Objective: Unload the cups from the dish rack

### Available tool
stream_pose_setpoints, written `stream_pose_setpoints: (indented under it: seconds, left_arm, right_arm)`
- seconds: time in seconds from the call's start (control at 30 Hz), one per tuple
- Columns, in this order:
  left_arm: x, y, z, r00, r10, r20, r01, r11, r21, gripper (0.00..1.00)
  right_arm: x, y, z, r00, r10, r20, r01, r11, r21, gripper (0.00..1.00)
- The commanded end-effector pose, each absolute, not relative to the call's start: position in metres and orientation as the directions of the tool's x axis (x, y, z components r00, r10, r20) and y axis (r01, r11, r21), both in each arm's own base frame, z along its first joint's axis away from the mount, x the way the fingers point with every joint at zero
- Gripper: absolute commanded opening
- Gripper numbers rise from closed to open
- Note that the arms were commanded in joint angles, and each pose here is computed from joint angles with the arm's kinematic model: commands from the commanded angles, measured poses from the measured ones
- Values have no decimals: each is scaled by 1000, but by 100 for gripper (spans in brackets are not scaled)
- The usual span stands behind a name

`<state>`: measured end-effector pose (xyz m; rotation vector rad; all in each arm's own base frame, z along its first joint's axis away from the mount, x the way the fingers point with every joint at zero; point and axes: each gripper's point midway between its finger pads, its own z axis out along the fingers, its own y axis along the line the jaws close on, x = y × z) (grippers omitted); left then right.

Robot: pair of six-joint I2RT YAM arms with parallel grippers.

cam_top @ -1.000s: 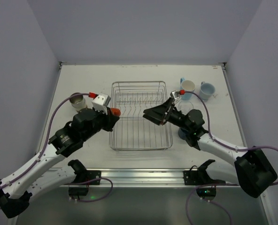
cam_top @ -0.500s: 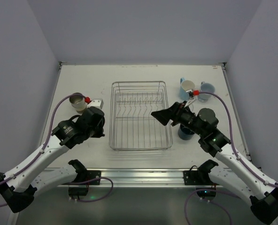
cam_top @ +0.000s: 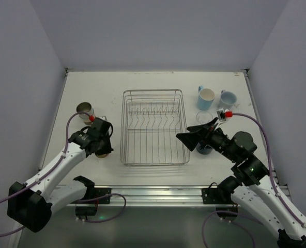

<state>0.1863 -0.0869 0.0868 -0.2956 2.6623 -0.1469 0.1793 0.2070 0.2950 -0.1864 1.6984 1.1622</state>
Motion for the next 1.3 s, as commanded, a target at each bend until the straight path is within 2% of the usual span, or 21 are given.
stream_pose_setpoints:
  seconds: [0.0, 0.2, 0.57, 0.7, 0.77, 0.9, 0.97, 1.0, 1.07, 1.1, 1.2, 1.27]
  left_arm:
    - [194, -94, 82, -871, -263, -416, -201, 962, -185, 0]
    - [192, -89, 61, -890, -249, -383, -215, 968, -131, 3]
    - [206, -89, 43, -888, -254, -384, -231, 967, -105, 18]
    - [210, -86, 48, -872, -263, -412, -241, 965, -107, 36]
    - [212, -85, 51, -863, -270, -427, -248, 963, -108, 41]
    - [216, -85, 65, -839, -282, -465, -248, 959, -136, 63]
    - [217, -82, 73, -825, -286, -488, -254, 958, -132, 70]
    - [222, -83, 86, -804, -291, -519, -248, 957, -153, 78]
    - [226, -79, 102, -780, -286, -556, -245, 958, -149, 85]
    - [234, -79, 124, -742, -296, -602, -237, 955, -178, 92]
    - [246, -73, 179, -642, -287, -710, -206, 958, -201, 99]
    - [248, -67, 217, -548, -287, -786, -172, 958, -230, 100]
  right_arm:
    - [179, 203, 295, -443, 365, -819, -612, 545, 573, 99]
    - [178, 205, 292, -446, 359, -820, -621, 536, 572, 99]
    - [179, 205, 289, -444, 353, -823, -620, 543, 567, 99]
    - [181, 205, 286, -446, 349, -824, -613, 553, 565, 99]
    - [183, 205, 286, -446, 349, -824, -609, 556, 566, 99]
    - [181, 206, 290, -448, 348, -823, -614, 549, 567, 99]
    - [181, 205, 293, -445, 352, -824, -616, 548, 567, 99]
    - [181, 205, 293, -443, 353, -824, -616, 548, 566, 99]
    - [181, 205, 294, -441, 356, -824, -617, 546, 567, 99]
    - [182, 206, 293, -444, 355, -823, -613, 550, 568, 99]
    - [181, 208, 297, -449, 341, -826, -621, 545, 563, 99]
    - [180, 205, 302, -424, 356, -832, -632, 542, 554, 99]
